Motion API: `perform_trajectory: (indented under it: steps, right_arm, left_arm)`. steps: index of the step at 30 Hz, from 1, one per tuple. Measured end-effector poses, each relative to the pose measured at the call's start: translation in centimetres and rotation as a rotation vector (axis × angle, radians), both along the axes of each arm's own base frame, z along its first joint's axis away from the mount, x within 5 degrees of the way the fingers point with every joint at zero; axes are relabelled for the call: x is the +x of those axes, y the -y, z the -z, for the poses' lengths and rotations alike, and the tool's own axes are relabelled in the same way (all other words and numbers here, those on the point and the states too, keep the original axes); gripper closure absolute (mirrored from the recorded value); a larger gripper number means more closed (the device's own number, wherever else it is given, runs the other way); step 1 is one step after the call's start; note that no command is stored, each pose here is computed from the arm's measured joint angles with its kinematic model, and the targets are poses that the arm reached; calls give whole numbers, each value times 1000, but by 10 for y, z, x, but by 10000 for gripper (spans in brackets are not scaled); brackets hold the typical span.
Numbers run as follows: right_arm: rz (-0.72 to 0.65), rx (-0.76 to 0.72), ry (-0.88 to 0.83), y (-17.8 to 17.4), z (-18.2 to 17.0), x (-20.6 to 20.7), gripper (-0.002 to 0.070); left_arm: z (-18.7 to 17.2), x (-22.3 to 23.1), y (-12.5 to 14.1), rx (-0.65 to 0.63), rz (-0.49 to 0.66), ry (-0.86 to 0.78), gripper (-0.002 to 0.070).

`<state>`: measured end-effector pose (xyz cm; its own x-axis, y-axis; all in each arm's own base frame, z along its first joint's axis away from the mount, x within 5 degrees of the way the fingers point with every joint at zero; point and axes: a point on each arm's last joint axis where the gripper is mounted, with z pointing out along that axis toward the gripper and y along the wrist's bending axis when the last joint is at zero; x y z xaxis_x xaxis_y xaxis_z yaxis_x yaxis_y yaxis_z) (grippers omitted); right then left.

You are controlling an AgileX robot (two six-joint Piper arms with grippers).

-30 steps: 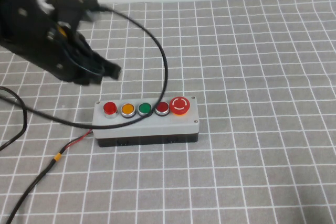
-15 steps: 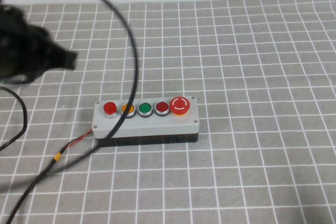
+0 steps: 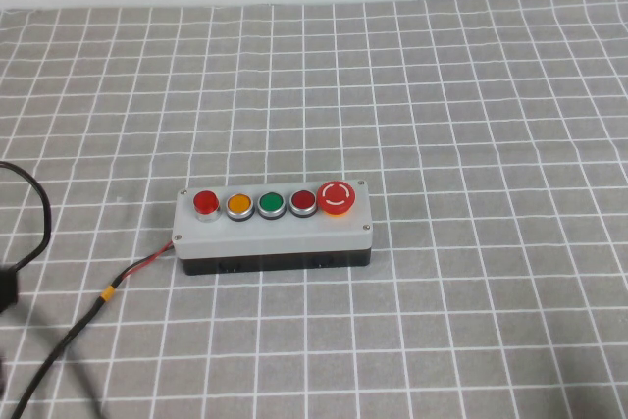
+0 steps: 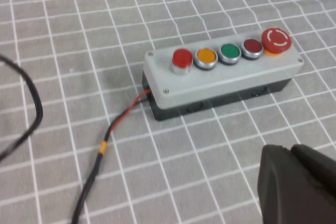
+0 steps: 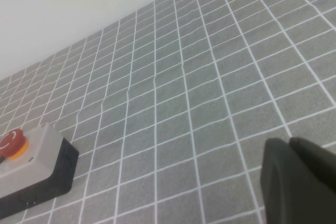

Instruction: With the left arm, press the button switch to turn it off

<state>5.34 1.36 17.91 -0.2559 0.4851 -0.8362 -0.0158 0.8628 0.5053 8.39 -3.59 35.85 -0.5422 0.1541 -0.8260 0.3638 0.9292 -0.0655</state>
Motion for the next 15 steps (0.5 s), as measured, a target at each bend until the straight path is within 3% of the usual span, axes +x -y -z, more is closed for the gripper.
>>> perform_trajectory:
  steps: [7,15]
  right_arm:
    - [0,0,0,0,0,0,694]
    - [0,0,0,0,0,0,694]
  left_arm:
    - [25,-43,-15,-64,-23,77,678]
    - [44,-60,-22,-88,-28,108,678]
